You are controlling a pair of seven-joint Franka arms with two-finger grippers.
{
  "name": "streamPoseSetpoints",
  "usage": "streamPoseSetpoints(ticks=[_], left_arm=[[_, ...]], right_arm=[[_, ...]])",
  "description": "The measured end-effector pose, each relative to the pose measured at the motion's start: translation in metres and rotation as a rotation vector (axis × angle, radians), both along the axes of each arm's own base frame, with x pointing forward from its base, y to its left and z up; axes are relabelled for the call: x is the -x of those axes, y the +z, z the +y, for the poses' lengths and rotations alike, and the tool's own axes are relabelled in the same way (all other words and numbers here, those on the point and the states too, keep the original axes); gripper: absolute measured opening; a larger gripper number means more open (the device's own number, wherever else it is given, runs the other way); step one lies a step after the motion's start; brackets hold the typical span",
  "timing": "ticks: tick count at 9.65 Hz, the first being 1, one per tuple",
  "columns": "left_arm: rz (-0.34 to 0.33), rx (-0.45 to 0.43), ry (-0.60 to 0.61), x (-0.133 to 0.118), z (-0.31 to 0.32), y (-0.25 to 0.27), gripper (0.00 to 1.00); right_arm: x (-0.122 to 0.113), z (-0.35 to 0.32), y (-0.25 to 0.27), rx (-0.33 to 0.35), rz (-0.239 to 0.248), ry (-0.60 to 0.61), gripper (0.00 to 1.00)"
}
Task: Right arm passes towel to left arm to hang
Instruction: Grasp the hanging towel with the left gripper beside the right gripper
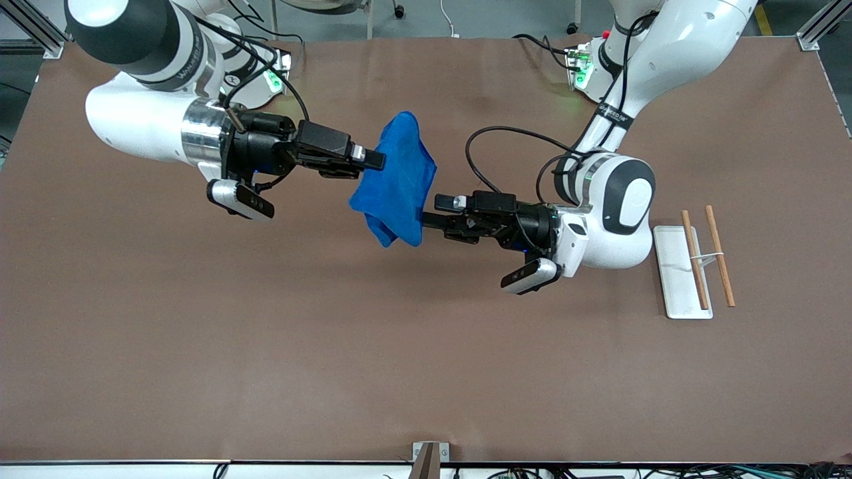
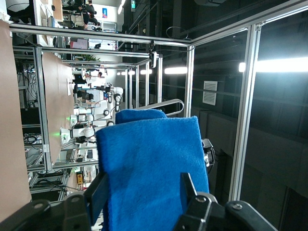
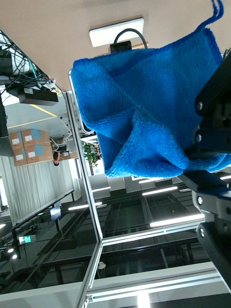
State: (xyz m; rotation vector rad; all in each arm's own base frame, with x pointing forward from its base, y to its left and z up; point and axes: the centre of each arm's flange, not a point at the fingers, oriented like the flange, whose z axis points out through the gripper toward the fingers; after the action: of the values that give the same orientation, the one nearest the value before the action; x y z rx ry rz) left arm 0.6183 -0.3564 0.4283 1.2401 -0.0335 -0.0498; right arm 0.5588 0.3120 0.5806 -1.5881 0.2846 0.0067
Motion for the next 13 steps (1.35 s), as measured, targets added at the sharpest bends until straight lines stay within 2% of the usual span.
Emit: streamPoseSetpoints(ticks=[2, 4, 6, 10, 13], left_arm=[[0.025, 0.022, -0.001, 0.004, -0.011, -0.006, 0.67], [0.043, 0.021, -0.004, 0.004, -0.015, -0.017, 0.68], [0.054, 0.017, -0.001, 0.002, -0.013, -0.026, 0.67], [0.027, 0.039, 0.007, -0.004, -0.013, -0.008, 0.65], [0.020, 0.041, 0.020, -0.009, -0.006, -0.005, 0.48]], right_arm=[[-0.001, 0.008, 0.001, -0.054, 0.025, -0.007, 0.14], [-0.002, 0.010, 0.011, -0.095, 0.027, -0.014, 0.14], [-0.003, 0.010, 0.014, -0.100, 0.025, -0.015, 0.14], [-0.011, 0.018, -0.015, -0.078, 0.060, -0.013, 0.14], [-0.014, 0.020, -0.025, -0.067, 0.060, -0.013, 0.14]])
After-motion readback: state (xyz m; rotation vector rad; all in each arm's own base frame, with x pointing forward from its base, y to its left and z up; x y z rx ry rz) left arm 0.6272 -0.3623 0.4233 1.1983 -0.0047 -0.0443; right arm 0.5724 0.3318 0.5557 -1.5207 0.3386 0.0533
